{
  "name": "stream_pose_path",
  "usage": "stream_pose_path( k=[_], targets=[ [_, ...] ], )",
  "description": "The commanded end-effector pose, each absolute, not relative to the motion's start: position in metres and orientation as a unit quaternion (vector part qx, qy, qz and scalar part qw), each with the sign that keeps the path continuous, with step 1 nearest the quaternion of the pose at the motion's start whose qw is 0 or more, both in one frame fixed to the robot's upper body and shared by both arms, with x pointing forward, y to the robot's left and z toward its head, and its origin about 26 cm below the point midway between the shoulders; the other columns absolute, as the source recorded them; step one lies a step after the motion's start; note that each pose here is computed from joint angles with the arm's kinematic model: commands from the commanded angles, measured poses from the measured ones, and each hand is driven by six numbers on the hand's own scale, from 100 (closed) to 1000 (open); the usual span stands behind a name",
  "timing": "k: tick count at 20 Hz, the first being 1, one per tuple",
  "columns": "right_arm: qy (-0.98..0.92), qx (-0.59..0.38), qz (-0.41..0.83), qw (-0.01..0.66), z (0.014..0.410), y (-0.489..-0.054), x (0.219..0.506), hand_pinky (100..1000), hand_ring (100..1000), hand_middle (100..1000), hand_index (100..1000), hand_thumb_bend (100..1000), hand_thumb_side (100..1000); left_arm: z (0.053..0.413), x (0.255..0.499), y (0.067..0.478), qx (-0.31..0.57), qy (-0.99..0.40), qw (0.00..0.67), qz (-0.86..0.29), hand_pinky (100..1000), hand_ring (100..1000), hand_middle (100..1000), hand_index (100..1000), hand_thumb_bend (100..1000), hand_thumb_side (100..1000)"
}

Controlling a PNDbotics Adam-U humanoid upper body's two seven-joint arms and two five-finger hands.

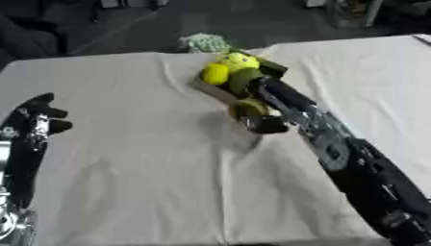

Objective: Pick up objects on the table and place them in the box.

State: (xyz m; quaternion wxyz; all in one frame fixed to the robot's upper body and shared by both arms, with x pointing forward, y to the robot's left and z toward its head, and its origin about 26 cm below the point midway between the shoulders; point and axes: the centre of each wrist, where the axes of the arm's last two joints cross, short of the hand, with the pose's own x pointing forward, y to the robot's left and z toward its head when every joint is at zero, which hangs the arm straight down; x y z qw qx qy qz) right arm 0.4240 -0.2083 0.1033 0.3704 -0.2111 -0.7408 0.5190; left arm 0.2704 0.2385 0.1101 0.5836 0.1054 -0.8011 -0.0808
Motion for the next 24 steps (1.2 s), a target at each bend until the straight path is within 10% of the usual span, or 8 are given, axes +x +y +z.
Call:
stream_pose_path(
  k=[1, 12, 16, 24],
  targets=[
    [-0.744, -0.252, 0.483, 0.387, 0.125, -0.233, 0.436, 395, 418, 530, 501, 100, 316, 0.115, 0.272, 0.234, 0.089, -0.808, 0.575, -0.092, 739, 598, 590, 831, 100, 783],
    [-0.72, -0.484, 0.244, 0.434, 0.139, -0.302, 0.463, 472, 484, 617, 608, 100, 419, 0.126, 0.276, 0.221, 0.051, -0.821, 0.554, -0.129, 739, 598, 589, 831, 100, 782],
    [-0.678, -0.537, 0.211, 0.456, 0.124, -0.314, 0.465, 578, 594, 732, 706, 100, 253, 0.126, 0.276, 0.221, 0.05, -0.82, 0.555, -0.133, 740, 599, 589, 831, 100, 784],
    [-0.615, -0.471, 0.314, 0.549, 0.089, -0.325, 0.46, 713, 813, 930, 868, 100, 202, 0.126, 0.277, 0.221, 0.049, -0.819, 0.555, -0.139, 741, 601, 591, 833, 100, 788]
  ],
)
